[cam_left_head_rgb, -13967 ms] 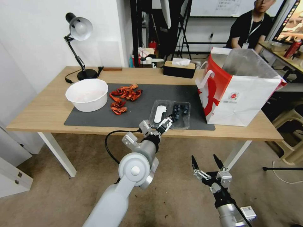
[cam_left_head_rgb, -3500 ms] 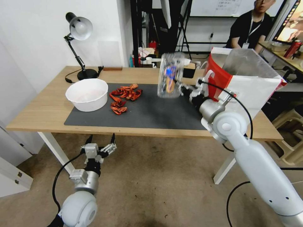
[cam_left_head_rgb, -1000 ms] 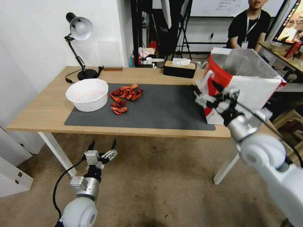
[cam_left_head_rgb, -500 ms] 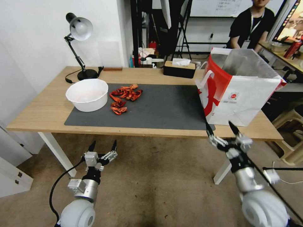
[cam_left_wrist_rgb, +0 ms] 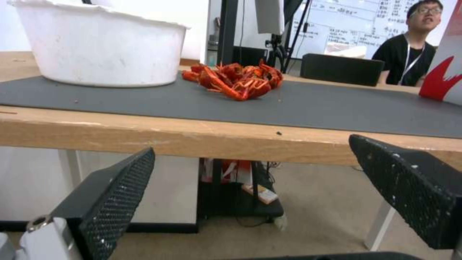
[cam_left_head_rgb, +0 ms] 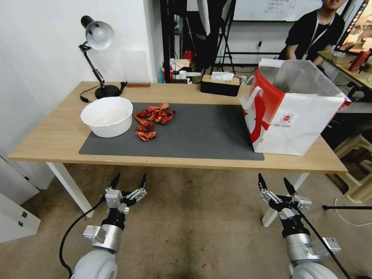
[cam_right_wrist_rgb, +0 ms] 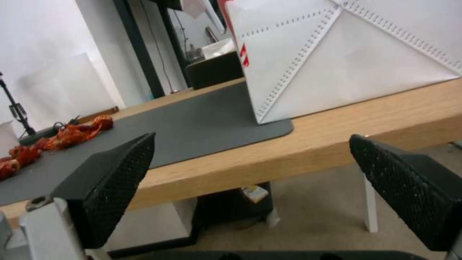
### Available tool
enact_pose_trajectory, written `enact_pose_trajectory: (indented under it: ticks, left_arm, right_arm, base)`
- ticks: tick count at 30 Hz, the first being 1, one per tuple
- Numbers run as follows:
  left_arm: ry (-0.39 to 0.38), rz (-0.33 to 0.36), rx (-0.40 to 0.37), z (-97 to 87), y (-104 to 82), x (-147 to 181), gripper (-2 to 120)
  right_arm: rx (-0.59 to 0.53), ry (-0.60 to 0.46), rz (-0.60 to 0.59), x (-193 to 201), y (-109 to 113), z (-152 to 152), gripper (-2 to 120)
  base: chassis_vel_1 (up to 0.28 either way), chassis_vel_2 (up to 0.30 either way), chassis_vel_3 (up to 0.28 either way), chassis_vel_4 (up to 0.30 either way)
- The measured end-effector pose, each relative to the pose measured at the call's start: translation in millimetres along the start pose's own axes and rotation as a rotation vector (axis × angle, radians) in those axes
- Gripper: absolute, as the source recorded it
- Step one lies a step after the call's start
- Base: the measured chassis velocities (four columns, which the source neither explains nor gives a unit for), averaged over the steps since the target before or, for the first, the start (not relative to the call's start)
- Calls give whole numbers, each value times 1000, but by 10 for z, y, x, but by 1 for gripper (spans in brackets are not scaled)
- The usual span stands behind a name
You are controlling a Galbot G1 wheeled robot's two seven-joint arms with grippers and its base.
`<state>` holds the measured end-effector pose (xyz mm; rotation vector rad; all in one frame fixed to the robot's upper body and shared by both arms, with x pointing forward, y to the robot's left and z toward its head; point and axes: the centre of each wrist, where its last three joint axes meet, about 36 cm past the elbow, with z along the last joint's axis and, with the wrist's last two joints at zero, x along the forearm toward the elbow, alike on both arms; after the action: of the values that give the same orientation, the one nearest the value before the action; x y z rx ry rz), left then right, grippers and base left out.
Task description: Close the takeout container lid, then place the container into the takeout bag.
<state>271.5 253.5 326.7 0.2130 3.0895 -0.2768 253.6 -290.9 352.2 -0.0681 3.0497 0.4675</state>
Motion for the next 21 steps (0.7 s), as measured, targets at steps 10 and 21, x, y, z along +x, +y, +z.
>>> enact_pose_trajectory:
  ticks: [10, 21]
  left_arm:
    - [0, -3, -2, 2, 1, 4, 100]
    - [0, -4, -2, 2, 1, 3, 100]
  right_arm:
    - [-1, 2, -4, -15, 0, -2, 100]
    - [-1, 3, -5, -19, -1, -4, 100]
  base:
    - [0, 0, 0, 0]
    - [0, 0, 0, 0]
